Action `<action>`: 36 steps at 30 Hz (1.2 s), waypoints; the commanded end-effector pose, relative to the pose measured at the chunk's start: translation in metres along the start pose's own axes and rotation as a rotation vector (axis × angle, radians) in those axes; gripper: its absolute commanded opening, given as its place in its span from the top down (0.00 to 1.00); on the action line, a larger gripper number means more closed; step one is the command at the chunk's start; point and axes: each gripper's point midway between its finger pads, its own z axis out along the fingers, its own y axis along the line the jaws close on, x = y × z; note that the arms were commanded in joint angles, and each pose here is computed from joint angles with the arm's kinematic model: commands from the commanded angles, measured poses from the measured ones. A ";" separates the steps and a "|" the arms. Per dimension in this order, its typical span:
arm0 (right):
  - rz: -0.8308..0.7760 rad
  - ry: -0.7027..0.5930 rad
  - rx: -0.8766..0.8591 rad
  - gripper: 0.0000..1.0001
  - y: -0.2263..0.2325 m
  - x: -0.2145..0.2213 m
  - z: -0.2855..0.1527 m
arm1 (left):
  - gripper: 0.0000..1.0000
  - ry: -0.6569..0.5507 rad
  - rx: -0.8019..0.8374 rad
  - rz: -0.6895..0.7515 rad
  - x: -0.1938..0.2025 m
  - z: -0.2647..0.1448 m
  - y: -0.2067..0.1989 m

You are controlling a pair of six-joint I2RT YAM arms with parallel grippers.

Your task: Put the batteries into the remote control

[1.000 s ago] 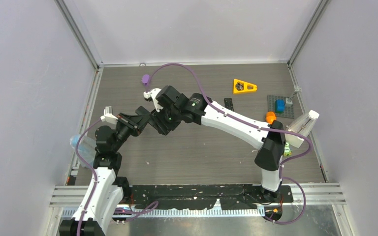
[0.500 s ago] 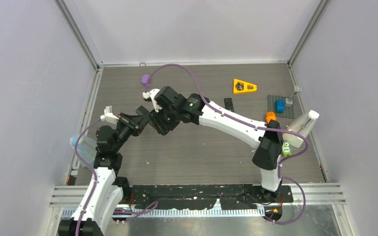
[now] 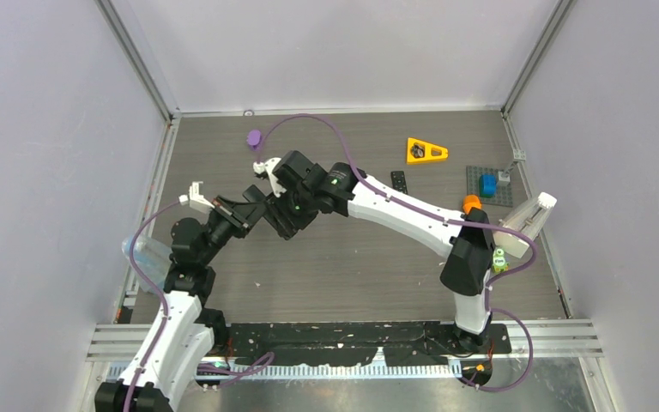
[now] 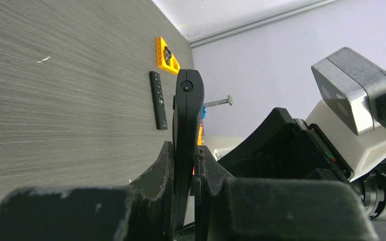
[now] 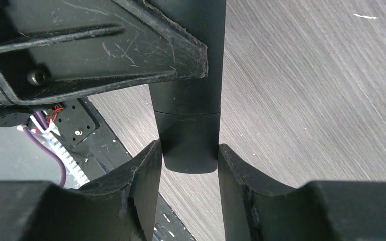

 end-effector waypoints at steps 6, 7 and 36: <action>0.061 -0.279 -0.149 0.43 -0.010 -0.060 -0.034 | 1.00 0.139 0.137 0.136 0.013 -0.008 -0.066; 0.057 -0.270 -0.161 0.41 -0.011 -0.051 -0.040 | 1.00 0.138 0.129 0.149 0.011 -0.007 -0.067; -0.041 -0.499 -0.774 0.23 0.048 -0.038 -0.148 | 1.00 0.332 0.576 0.381 0.036 -0.044 -0.154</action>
